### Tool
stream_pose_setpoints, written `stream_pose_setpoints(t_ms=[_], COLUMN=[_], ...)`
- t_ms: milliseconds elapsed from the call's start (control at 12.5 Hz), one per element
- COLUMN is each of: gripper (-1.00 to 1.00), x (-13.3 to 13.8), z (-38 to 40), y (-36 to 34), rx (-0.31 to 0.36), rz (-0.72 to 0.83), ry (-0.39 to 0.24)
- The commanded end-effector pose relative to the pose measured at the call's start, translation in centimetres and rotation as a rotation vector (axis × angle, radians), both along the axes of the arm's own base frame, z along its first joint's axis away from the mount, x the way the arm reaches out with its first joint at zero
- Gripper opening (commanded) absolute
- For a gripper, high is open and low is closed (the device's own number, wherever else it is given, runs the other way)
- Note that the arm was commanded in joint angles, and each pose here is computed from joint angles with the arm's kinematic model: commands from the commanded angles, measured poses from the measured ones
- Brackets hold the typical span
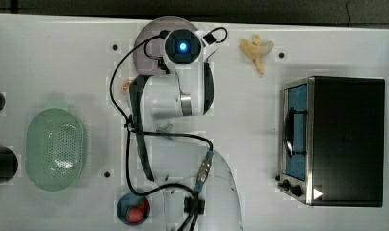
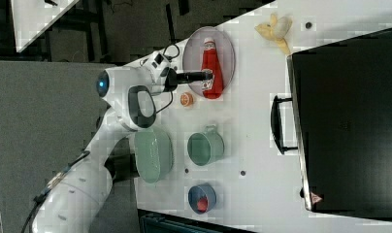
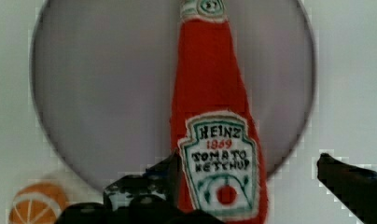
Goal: Pick ketchup from plate and place it on table.
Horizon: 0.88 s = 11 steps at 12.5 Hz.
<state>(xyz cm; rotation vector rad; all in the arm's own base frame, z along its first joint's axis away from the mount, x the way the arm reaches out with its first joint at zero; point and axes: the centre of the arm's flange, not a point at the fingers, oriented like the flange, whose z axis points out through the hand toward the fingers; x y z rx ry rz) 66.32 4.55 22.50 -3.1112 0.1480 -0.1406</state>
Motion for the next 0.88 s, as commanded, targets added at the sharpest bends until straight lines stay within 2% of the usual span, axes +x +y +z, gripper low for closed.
stream_pose_setpoints(t_ms=[80,640,720,880], gripper=[1.00,1.00,0.91,0.43], x=[-0.4,-0.7,-0.5,-0.4], z=[-3.9,-8.1,-7.8,-7.7], y=[0.4,0.8,0.8,0.6], rx=[0.003,0.021,0.022,0.020], rz=[0.071,0.072,0.072,0.070], ry=[0.005,-0.028,-0.034,-0.037])
